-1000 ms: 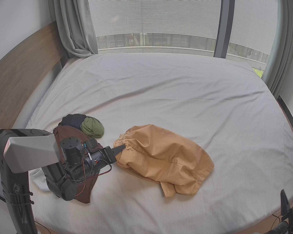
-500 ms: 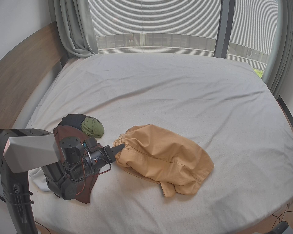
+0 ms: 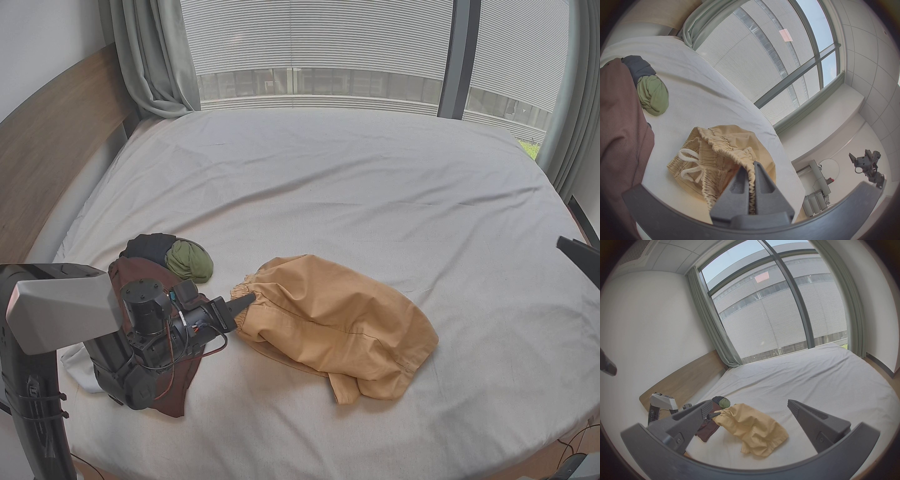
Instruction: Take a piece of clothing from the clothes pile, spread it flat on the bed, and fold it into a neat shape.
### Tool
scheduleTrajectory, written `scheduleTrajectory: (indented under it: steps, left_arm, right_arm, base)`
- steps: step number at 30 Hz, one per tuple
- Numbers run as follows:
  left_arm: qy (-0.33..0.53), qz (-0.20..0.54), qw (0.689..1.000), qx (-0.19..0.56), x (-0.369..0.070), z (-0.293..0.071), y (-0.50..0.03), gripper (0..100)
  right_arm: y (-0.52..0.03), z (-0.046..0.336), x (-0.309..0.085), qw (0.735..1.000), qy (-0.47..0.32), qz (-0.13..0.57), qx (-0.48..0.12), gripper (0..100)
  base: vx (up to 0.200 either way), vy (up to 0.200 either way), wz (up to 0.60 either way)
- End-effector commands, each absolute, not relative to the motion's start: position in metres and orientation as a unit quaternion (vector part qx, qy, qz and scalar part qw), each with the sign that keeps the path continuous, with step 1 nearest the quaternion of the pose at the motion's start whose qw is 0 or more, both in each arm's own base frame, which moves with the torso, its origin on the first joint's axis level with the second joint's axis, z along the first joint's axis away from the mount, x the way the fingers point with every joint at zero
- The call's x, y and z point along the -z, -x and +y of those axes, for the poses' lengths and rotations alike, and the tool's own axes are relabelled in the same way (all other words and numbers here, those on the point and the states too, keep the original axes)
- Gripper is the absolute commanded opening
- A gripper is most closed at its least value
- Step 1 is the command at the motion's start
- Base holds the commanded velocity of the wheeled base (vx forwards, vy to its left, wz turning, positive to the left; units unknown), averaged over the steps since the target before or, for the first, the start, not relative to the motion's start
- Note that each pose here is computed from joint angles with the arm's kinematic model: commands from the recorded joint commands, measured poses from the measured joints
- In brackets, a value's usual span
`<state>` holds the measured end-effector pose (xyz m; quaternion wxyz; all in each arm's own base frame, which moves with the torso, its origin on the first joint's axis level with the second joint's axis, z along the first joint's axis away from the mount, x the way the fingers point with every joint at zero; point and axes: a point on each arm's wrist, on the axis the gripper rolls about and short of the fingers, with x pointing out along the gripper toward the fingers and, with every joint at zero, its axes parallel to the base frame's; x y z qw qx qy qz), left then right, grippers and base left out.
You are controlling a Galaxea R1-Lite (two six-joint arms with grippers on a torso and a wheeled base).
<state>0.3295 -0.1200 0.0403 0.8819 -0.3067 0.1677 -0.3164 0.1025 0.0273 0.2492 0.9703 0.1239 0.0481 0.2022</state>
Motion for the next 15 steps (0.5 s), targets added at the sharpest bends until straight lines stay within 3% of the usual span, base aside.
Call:
scheduleTrajectory:
  steps: [1,15]
  left_arm:
    - [0.307,0.168,0.882,0.316,-0.041,-0.120,-0.329,0]
    - [0.309,0.159,0.886,0.307,-0.043,-0.111,-0.334,0]
  right_arm:
    - [-0.152,0.045,-0.239,0.963,-0.129,0.095,-0.216,100]
    - [-0.183,0.053,-0.193,0.935,-0.188,0.206,-0.219,100]
  base:
    - [0.000,0.000,0.00]
    - [0.000,0.000,0.00]
